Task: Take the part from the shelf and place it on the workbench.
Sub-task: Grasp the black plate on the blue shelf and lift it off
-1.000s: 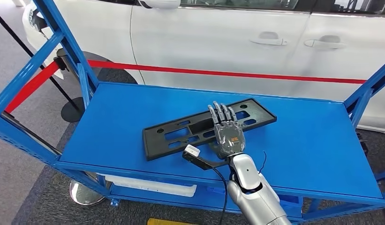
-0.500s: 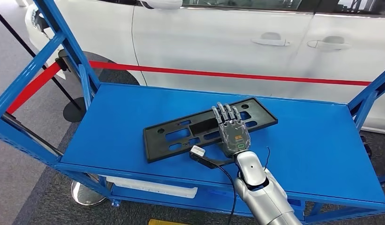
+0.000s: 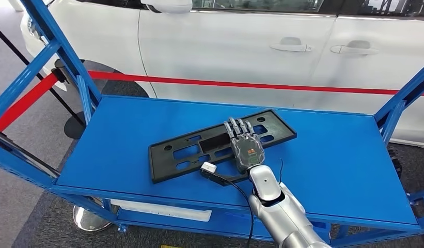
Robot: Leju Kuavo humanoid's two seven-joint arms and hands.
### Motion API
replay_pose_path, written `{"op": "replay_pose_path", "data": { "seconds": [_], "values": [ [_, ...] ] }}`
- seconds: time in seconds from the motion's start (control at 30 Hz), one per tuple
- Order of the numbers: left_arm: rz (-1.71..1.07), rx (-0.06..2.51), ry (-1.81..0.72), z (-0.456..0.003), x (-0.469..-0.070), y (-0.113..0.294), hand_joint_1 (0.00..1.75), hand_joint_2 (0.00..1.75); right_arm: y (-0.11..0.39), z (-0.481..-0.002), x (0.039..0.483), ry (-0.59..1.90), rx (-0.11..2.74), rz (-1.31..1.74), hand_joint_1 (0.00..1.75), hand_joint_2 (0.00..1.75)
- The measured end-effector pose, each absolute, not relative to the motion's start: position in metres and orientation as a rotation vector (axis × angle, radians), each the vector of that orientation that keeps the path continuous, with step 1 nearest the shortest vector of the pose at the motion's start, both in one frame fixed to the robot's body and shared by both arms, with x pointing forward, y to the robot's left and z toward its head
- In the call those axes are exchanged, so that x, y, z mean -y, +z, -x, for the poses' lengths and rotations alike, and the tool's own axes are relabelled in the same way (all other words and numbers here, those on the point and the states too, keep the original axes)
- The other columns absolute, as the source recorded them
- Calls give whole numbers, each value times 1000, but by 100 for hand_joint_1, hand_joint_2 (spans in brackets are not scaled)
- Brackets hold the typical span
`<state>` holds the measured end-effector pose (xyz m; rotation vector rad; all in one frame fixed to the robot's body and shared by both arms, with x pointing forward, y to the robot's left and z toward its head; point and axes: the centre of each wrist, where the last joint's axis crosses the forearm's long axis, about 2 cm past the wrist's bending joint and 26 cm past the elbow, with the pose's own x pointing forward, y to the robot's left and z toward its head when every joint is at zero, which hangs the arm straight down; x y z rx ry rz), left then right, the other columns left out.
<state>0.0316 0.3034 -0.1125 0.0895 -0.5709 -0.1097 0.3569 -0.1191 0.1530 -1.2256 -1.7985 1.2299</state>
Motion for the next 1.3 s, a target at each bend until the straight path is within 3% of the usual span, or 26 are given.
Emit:
{"op": "replay_pose_path", "data": {
  "seconds": [0.03,0.07,0.37,0.93,1.3],
  "values": [
    [-88,573,-112,-32,-303,-113,0,0,153,-358,117,1244,1792,1217,171,175],
    [-87,573,-114,-32,-303,-113,0,0,153,-359,114,1260,1785,1208,174,175],
    [-72,575,-108,-33,-299,-112,0,0,141,-359,100,1374,1735,1144,175,175],
    [-73,568,-94,-30,-298,-113,0,0,144,-366,98,1365,1716,1094,175,175],
    [-87,560,-51,-26,-295,-113,0,0,169,-340,93,955,2027,678,175,175]
  ]
}}
